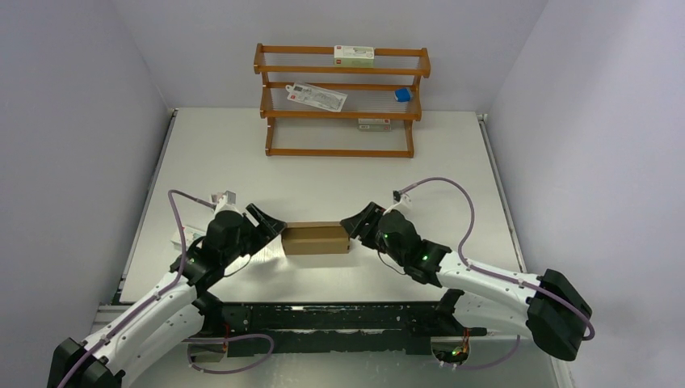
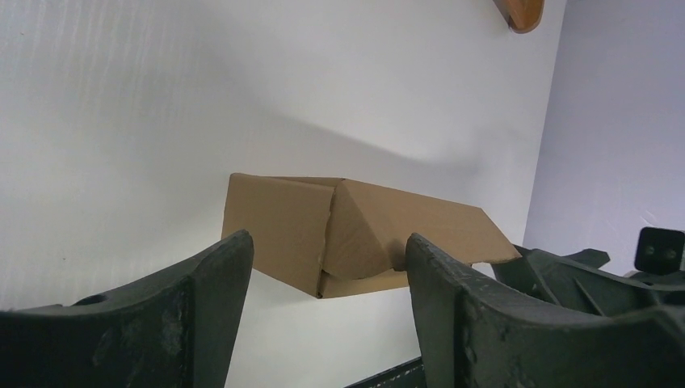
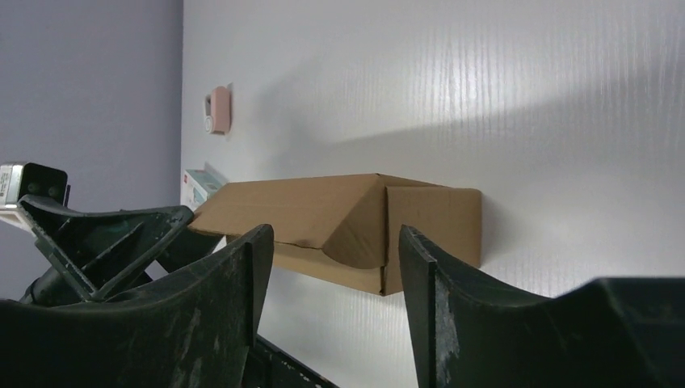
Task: Fold the paper box
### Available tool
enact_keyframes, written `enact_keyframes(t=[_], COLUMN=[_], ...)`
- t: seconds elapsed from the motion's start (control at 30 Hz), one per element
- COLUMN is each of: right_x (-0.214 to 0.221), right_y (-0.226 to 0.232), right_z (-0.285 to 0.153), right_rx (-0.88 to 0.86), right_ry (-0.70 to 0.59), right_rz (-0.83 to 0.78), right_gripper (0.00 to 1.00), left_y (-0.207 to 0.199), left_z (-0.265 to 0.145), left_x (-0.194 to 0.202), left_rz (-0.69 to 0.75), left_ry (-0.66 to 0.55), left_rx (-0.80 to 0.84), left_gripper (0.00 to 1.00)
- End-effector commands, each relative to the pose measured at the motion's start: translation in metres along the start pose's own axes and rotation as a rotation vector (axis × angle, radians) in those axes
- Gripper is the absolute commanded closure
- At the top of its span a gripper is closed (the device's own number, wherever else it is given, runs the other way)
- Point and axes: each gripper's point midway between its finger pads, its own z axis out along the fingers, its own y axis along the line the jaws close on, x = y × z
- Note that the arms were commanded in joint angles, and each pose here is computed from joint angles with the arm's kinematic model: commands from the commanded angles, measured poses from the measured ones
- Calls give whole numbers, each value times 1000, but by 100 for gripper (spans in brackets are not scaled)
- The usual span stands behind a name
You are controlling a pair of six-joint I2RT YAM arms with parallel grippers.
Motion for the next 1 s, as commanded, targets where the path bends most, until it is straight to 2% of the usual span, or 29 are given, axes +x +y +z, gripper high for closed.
enact_keyframes(t=[0.0,0.2,0.6,0.7,0.87,0.97], right_x=[7,20,32,30,12,0], right_y=[-9,-20,-34,-35,-25,-25], right_z=[4,2,0,0,-1,0], right_rx=[-5,-25,-54,-58,-109,-124], right_ry=[3,39,49,47,45,39], right_rz=[39,35,28,5,-19,-9], right_gripper=[40,48,57,57,49,47], left_y=[7,15,32,37,45,47], left_z=[1,3,5,5,8,9], left_x=[14,23,32,32,33,36], left_rz=[-4,1,19,41,88,98], left_ry=[48,76,89,84,91,101], left_rx=[9,7,-10,-28,-57,-58], left_gripper=[27,31,42,43,43,45])
